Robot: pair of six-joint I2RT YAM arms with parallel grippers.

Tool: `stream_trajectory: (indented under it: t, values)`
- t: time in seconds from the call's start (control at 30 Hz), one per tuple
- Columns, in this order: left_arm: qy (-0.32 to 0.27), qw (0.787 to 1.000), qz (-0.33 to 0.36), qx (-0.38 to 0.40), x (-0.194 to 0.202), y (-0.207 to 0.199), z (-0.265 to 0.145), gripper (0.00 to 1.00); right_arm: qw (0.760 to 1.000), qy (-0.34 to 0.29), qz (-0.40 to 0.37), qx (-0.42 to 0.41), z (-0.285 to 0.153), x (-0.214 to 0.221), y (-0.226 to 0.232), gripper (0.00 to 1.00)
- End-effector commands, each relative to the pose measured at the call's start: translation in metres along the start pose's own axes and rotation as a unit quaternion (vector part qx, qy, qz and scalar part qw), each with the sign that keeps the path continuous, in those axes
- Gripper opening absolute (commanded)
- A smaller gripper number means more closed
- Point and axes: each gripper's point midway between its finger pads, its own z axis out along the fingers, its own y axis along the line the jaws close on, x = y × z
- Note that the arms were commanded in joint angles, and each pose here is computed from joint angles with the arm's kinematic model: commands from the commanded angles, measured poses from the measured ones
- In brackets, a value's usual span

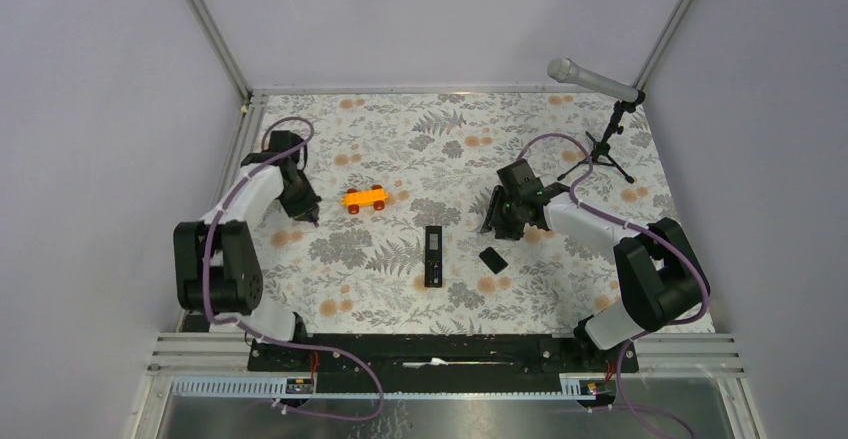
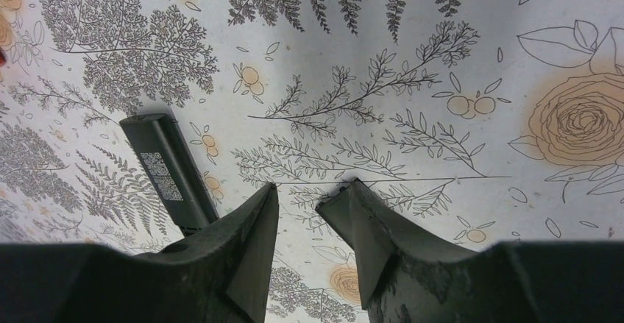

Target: Load the batteries into the remote control

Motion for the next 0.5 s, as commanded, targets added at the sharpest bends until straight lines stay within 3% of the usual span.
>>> stream_trajectory:
  t: [0.0, 0.2, 0.47]
  values:
    - [-0.011, 0.998, 0.019, 0.058, 0.044, -0.050, -0.045, 0.00, 1.000, 0.000, 0.007, -0.011, -0.003, 0.000, 0.002, 0.47]
    - [0.012, 0.983, 0.097, 0.155, 0.106, -0.148, -0.075, 0.00, 1.000, 0.001, 0.016, 0.004, -0.006, 0.004, -0.009, 0.47]
    - [0.093, 0.938, 0.238, 0.234, 0.220, -0.265, -0.085, 0.00, 0.997, -0.032, 0.040, 0.050, -0.029, 0.005, -0.053, 0.48]
